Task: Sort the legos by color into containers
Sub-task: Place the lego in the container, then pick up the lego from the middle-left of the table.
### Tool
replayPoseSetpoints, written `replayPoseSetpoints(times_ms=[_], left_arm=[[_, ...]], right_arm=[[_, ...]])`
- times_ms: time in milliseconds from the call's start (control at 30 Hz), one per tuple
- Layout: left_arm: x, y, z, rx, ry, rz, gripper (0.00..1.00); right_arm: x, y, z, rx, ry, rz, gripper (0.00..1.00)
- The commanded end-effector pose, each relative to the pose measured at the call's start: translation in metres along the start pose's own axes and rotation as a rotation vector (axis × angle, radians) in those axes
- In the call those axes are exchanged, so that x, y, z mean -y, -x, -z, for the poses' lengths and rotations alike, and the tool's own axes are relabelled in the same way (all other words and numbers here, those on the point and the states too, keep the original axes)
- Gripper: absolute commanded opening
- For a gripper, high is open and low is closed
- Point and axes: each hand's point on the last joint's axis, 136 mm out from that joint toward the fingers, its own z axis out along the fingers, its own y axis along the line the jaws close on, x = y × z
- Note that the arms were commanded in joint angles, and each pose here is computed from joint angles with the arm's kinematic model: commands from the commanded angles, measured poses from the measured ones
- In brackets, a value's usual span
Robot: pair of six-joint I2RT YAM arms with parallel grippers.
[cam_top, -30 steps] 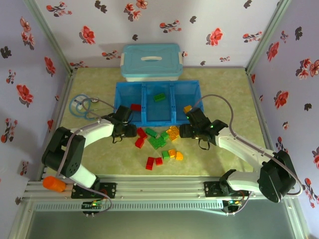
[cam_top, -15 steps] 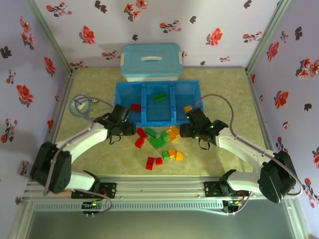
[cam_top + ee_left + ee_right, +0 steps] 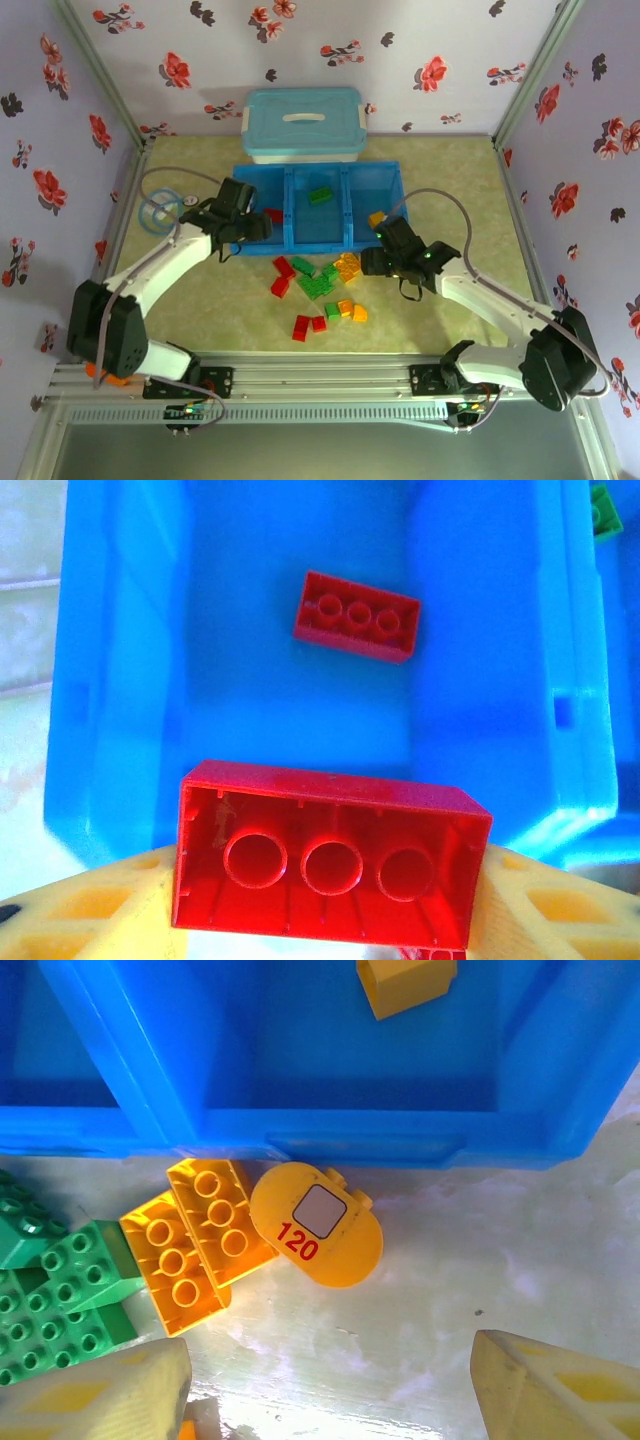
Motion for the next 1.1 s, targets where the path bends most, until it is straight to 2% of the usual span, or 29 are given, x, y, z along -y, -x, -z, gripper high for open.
replayPoseSetpoints(times_ms=[0,67,133,267,367,600,867,1067], left_arm=[[-0.003,0.017,-0.006,-0.014,0.02,-0.027,0.58],[-0.003,0.026,-0.008,-0.022,0.03,-0.028,0.83],[-0.001,0.031,-0.003,-0.04,0.038,-0.041,0.87],[0.004,0.025,0.012,-0.013,0.014,-0.042,0.88],[0.006,0.007,0.023,-0.008,-0.005,-0.053,0.87],[0.009,-0.054,0.04,-0.083,-0.076,-0.081,0.87],[0.044,-0.129,0.021,-0.208,-0.174,-0.164,0.86],[0.057,-0.154,0.0,-0.269,-0.17,-0.218,0.84]], right_arm=[[0.006,-0.001,0.01,0.03,-0.015,-0.008,0.75],[0.008,-0.002,0.013,0.037,-0.014,-0.01,0.75],[0.011,-0.005,0.014,0.038,-0.017,-0.013,0.75],[0.014,-0.009,0.013,0.04,-0.021,-0.021,0.75],[0.014,-0.011,0.01,0.04,-0.021,-0.025,0.75],[0.006,-0.006,0.003,0.021,-0.007,-0.016,0.75],[-0.007,0.001,-0.003,0.008,0.029,-0.024,0.75],[-0.005,0.001,0.002,0.015,0.02,-0.023,0.75]])
